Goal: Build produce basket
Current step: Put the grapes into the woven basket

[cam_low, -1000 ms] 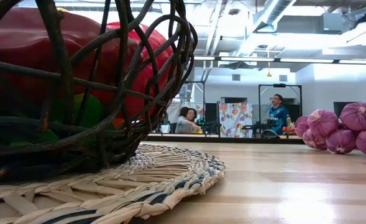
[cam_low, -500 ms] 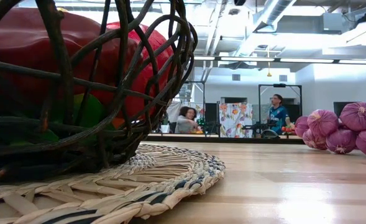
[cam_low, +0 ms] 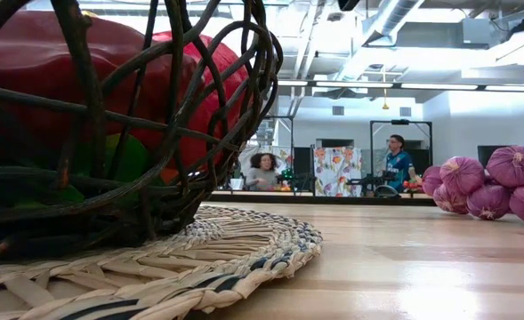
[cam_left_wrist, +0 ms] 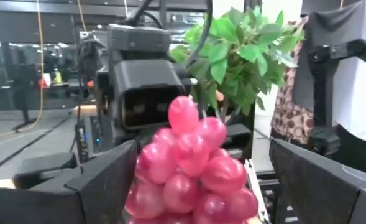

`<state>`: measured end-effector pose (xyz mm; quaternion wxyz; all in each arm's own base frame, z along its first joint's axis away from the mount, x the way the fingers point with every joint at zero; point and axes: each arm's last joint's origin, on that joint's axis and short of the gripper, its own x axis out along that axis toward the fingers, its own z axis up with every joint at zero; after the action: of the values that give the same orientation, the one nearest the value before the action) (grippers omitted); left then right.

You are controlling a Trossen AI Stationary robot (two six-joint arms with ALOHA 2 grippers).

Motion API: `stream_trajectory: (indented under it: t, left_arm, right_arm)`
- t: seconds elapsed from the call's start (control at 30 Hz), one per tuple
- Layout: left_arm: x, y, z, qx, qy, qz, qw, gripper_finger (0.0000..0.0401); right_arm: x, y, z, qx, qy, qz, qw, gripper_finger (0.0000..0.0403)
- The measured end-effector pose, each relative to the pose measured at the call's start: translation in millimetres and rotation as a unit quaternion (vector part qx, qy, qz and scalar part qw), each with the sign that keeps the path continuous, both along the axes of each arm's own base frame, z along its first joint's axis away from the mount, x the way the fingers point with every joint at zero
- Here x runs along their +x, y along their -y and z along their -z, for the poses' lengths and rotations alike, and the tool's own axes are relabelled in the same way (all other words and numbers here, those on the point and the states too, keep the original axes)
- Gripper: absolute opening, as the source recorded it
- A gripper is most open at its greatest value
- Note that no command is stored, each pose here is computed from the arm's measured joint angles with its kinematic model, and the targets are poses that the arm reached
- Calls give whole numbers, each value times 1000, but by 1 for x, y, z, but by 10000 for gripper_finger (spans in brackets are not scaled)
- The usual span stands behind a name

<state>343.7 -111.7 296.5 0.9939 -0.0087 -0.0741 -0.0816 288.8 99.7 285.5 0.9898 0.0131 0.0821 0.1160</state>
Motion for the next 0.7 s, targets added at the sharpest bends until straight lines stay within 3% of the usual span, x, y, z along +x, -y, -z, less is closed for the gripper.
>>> stream_trajectory:
  t: [0.17,0.37,0.7]
  left_arm:
    - [3,-9,3,-2,-16,-19,1000,341]
    - [6,-20,4,-32,-24,-9,999,295]
    - [7,-22,4,-34,-27,-15,999,225]
  right_arm:
    - [0,0,0,0,1,1,1000,159]
    - [0,1,0,0,1,4,1000,163]
    - [0,1,2,4,-11,4,1000,185]
